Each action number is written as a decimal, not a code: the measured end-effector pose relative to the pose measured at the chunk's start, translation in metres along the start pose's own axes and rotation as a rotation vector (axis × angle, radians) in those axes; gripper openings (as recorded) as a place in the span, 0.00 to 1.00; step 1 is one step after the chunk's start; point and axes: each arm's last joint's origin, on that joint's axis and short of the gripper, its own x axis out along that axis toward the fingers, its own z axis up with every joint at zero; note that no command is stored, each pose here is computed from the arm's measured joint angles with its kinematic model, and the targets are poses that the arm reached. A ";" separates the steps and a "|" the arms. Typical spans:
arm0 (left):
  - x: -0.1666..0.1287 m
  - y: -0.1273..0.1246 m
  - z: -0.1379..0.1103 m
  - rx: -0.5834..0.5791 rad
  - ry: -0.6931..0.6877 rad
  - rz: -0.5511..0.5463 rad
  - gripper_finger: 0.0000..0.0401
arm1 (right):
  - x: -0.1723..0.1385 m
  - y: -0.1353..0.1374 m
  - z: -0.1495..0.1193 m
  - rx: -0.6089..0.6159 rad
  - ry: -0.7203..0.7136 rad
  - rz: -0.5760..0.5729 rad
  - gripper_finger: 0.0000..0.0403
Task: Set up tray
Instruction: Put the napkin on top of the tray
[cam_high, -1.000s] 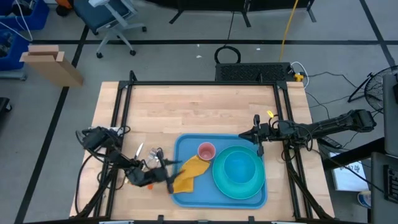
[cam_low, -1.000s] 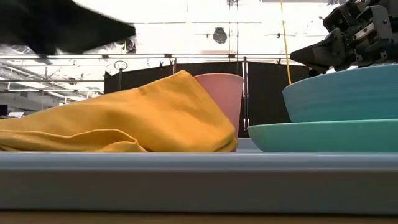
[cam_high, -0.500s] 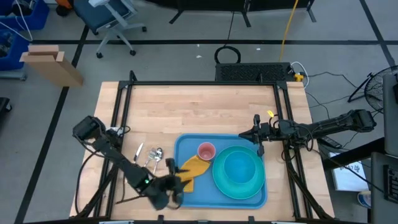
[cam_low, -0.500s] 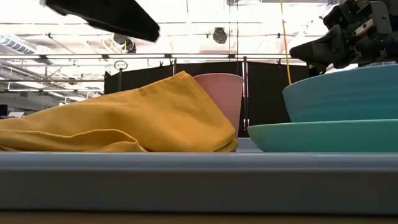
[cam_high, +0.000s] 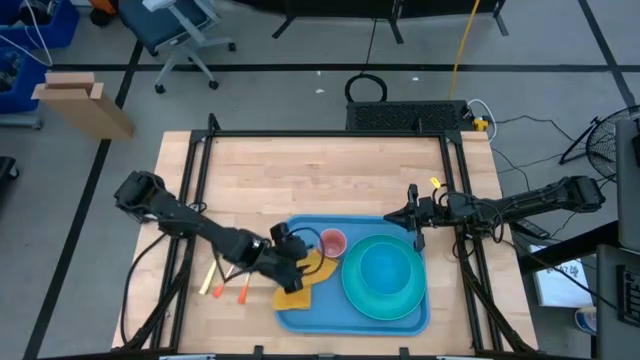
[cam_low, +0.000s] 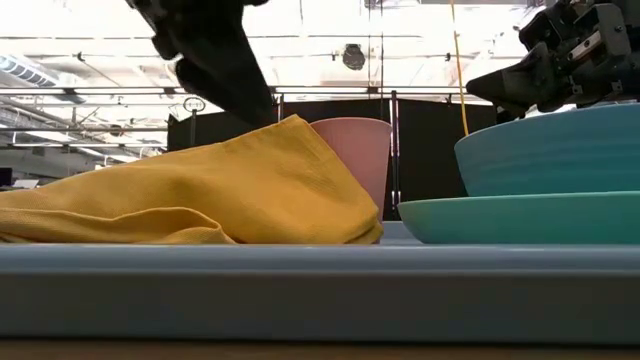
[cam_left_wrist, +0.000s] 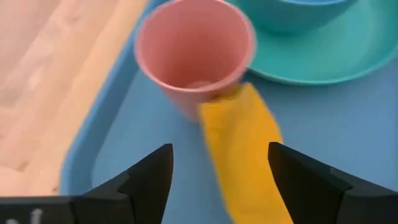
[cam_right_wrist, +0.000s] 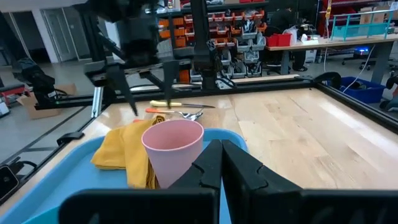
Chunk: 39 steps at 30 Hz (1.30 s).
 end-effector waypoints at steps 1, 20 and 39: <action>0.001 0.003 0.001 0.002 0.007 0.011 0.68 | 0.000 0.000 0.000 0.000 0.003 0.000 0.00; 0.028 0.023 -0.010 -0.008 0.074 -0.107 0.48 | 0.000 0.000 0.000 -0.016 -0.002 0.000 0.00; 0.009 0.012 -0.024 0.005 0.048 0.027 0.01 | 0.000 0.000 0.000 -0.017 -0.003 0.000 0.00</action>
